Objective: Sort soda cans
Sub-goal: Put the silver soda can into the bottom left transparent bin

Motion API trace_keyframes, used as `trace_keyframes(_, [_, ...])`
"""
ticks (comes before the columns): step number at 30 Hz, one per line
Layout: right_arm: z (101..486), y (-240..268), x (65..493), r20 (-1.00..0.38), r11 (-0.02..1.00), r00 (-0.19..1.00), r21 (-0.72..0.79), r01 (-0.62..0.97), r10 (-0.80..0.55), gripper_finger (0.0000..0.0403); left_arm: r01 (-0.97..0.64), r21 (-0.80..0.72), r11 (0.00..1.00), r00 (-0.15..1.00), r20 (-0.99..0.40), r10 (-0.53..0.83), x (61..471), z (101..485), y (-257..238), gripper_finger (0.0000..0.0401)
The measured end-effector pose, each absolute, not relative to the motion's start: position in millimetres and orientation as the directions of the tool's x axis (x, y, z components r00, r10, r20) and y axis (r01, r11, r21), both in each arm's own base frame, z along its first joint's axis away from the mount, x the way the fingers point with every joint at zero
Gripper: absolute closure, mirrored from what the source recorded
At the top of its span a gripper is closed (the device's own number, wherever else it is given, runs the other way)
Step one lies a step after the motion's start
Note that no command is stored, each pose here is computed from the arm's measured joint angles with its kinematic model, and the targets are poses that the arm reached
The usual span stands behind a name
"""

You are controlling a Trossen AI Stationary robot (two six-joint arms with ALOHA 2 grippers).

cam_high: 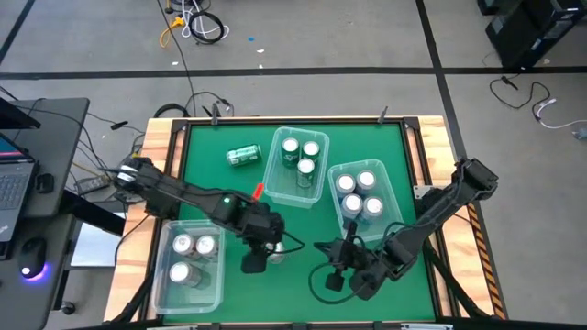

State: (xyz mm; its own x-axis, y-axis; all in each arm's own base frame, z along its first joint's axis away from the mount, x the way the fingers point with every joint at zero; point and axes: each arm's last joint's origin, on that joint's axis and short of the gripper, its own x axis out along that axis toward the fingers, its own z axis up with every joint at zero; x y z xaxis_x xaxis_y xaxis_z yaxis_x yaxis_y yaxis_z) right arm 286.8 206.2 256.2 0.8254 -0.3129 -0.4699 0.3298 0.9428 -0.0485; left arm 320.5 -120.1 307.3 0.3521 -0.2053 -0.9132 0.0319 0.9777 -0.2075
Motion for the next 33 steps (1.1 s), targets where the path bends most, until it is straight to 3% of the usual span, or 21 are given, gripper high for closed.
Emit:
trace_keyframes(4, [254.5, 206.0, 284.8, -0.486, 0.941, 0.816, -0.047, 0.334, -0.314, 0.0403, 0.036, -0.227, 0.973, 0.282, -0.932, -0.227, 331.8, 289.6, -116.4, 0.0084])
trace_keyframes(9, [252.8, 206.5, 282.5, -0.501, 0.941, 0.807, -0.045, 0.336, -0.312, 0.0403, 0.033, -0.232, 0.972, 0.244, -0.941, -0.233, 340.5, 277.2, -110.5, 0.0055])
trace_keyframes(33, [252.5, 207.5, 281.4, -0.505, 0.942, 0.806, -0.042, 0.334, -0.308, 0.0403, 0.065, -0.221, 0.973, 0.299, -0.926, -0.23, 355.1, 254.1, -113.9, 0.005])
